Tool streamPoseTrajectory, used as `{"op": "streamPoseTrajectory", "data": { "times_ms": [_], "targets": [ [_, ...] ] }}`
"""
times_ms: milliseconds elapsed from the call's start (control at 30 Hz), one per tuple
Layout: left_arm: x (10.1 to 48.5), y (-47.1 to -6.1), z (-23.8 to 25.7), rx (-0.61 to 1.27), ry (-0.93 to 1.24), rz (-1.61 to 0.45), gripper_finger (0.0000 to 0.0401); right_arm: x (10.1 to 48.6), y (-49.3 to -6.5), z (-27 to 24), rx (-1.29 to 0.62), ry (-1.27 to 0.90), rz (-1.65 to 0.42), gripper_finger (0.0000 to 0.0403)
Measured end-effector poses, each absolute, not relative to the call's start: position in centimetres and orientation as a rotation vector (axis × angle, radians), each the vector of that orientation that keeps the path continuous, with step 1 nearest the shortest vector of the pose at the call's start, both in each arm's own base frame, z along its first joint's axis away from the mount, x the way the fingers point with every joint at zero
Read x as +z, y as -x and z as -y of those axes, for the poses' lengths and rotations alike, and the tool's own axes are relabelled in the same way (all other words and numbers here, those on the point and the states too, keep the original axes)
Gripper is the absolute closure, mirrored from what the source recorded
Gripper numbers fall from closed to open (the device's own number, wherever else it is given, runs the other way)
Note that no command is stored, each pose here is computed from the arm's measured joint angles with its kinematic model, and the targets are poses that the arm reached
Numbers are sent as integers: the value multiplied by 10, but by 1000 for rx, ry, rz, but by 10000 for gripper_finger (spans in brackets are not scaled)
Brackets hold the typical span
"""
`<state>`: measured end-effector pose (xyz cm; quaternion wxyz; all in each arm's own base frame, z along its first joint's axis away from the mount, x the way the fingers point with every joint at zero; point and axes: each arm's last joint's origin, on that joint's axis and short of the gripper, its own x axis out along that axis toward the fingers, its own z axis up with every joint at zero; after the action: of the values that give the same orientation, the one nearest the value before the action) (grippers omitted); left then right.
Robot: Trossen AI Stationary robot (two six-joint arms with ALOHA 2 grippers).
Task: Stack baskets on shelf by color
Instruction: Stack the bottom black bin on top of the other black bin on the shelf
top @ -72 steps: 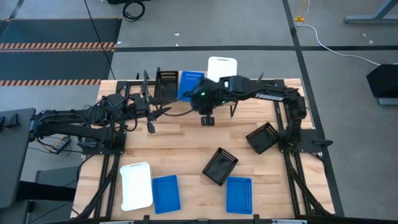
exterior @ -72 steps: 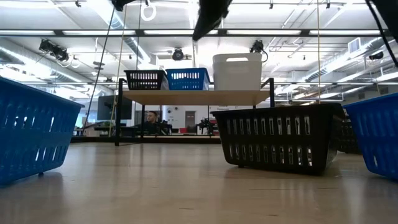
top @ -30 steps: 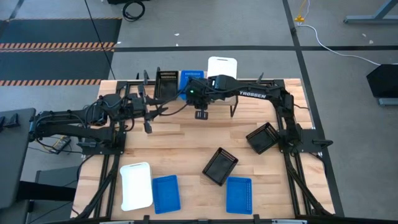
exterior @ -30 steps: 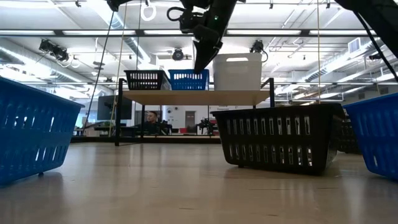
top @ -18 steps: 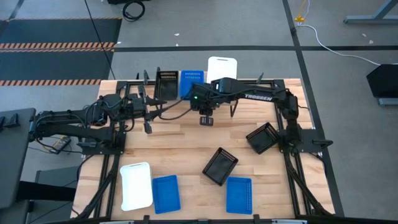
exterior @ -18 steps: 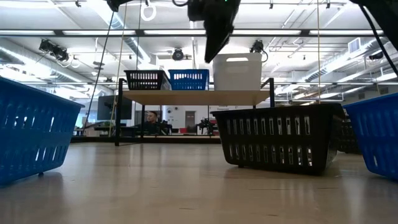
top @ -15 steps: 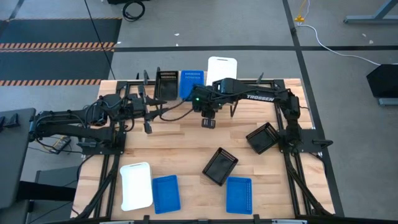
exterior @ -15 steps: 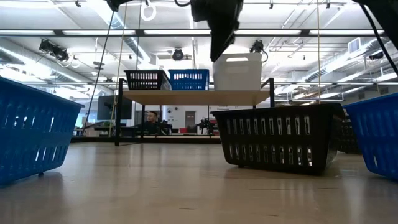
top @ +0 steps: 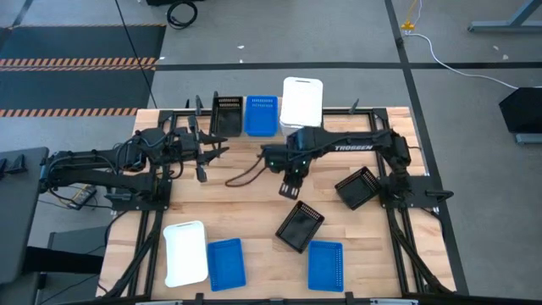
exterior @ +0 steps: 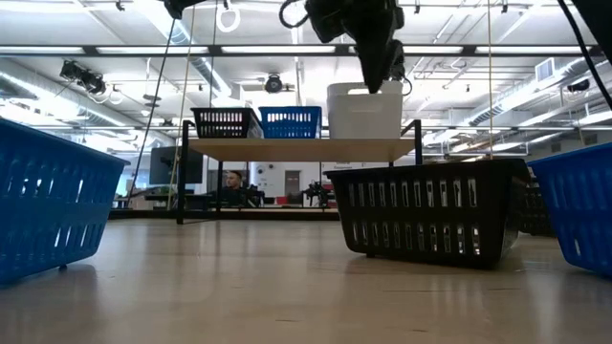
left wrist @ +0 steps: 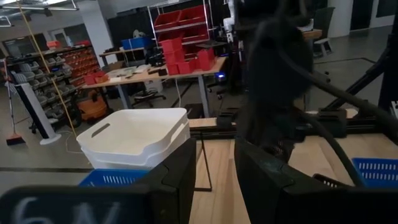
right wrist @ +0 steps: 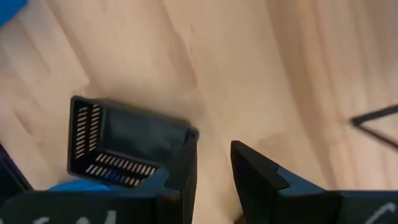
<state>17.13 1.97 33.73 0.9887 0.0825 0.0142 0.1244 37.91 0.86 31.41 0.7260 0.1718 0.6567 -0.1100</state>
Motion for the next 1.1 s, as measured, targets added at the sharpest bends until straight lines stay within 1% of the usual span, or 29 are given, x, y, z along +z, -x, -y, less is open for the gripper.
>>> {"op": "streamPoseTrajectory", "data": {
  "times_ms": [233,333,400,567,833,967,1100],
  "targets": [
    [337,-171,-19,239,-148,-25,284,275,-369,-33,-303,-379,-1608,297],
    [337,-172,-16,218,-146,-23,284,252,-360,-43,-283,-378,-1705,294],
    [337,-172,-14,205,-146,-21,284,240,-354,-48,-262,-403,-1725,288],
    [339,-172,-8,173,-145,-5,284,222,-339,-56,-247,-462,-1664,263],
    [340,-172,-2,142,-140,14,284,220,-316,-52,-345,-523,-1452,219],
    [340,-172,-2,138,-139,14,284,205,-303,-55,-377,-564,-1442,214],
    [340,-172,-2,138,-139,14,284,192,-299,-62,-358,-581,-1414,216]
  ]
}}
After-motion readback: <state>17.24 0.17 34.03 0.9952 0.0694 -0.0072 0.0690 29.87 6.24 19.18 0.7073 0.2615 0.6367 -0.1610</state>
